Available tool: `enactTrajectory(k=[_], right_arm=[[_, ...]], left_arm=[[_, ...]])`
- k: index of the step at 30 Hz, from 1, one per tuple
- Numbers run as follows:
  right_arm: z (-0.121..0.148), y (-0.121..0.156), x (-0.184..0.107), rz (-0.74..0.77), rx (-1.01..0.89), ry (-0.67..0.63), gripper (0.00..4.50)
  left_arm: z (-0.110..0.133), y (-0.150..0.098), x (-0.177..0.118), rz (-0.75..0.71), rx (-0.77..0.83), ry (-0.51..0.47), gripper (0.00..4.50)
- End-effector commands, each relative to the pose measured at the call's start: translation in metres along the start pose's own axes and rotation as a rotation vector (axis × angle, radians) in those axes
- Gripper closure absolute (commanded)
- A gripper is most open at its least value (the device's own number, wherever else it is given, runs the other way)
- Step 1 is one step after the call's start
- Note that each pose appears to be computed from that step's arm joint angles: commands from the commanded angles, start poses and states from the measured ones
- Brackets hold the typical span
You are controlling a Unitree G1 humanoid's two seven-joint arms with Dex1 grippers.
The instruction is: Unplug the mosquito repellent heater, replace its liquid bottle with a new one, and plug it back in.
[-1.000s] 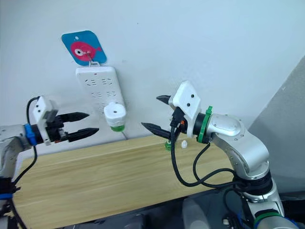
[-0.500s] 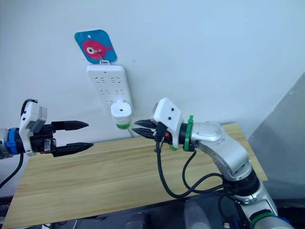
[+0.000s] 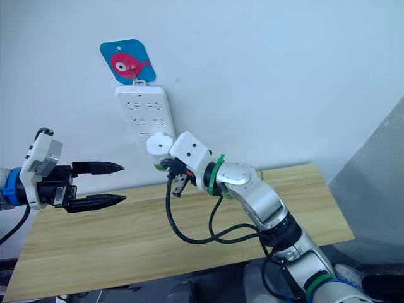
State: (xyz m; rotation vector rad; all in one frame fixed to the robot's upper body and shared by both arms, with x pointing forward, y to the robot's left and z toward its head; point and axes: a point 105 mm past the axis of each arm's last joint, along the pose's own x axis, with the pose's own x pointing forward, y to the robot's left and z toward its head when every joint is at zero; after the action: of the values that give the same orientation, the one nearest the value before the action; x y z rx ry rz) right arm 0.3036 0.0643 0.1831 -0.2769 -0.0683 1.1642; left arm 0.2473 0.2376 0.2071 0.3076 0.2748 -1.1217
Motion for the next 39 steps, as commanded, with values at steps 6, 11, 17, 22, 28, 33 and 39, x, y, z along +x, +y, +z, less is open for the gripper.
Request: enactTrajectory(k=[6,11,17,22,28,33,39], right_arm=[[0.008,0.003,0.011,-0.037,-0.023,-0.029,4.48],[0.005,0.004,0.016,-0.057,-0.008,-0.017,4.48],[0.003,-0.001,0.018,-0.096,-0.008,-0.013,4.48],[0.0,-0.005,0.018,-0.112,-0.015,0.003,4.48],[-0.001,-0.006,0.015,-0.097,-0.01,0.018,4.48],[0.002,-0.012,0.013,-0.109,-0.01,0.019,4.48],[0.009,-0.016,0.012,-0.128,0.0,0.0,4.48]], left_arm=[[0.009,0.004,-0.008,0.041,0.047,0.001,0.2],[0.009,0.004,-0.007,0.035,0.054,-0.002,0.2],[0.01,0.005,-0.005,0.031,0.06,-0.007,0.2],[0.01,0.006,-0.004,0.033,0.064,-0.011,0.2],[0.011,0.006,-0.003,0.028,0.064,-0.013,0.2],[0.011,0.007,-0.002,0.026,0.063,-0.014,0.2],[0.011,0.008,-0.001,0.027,0.064,-0.015,0.2]])
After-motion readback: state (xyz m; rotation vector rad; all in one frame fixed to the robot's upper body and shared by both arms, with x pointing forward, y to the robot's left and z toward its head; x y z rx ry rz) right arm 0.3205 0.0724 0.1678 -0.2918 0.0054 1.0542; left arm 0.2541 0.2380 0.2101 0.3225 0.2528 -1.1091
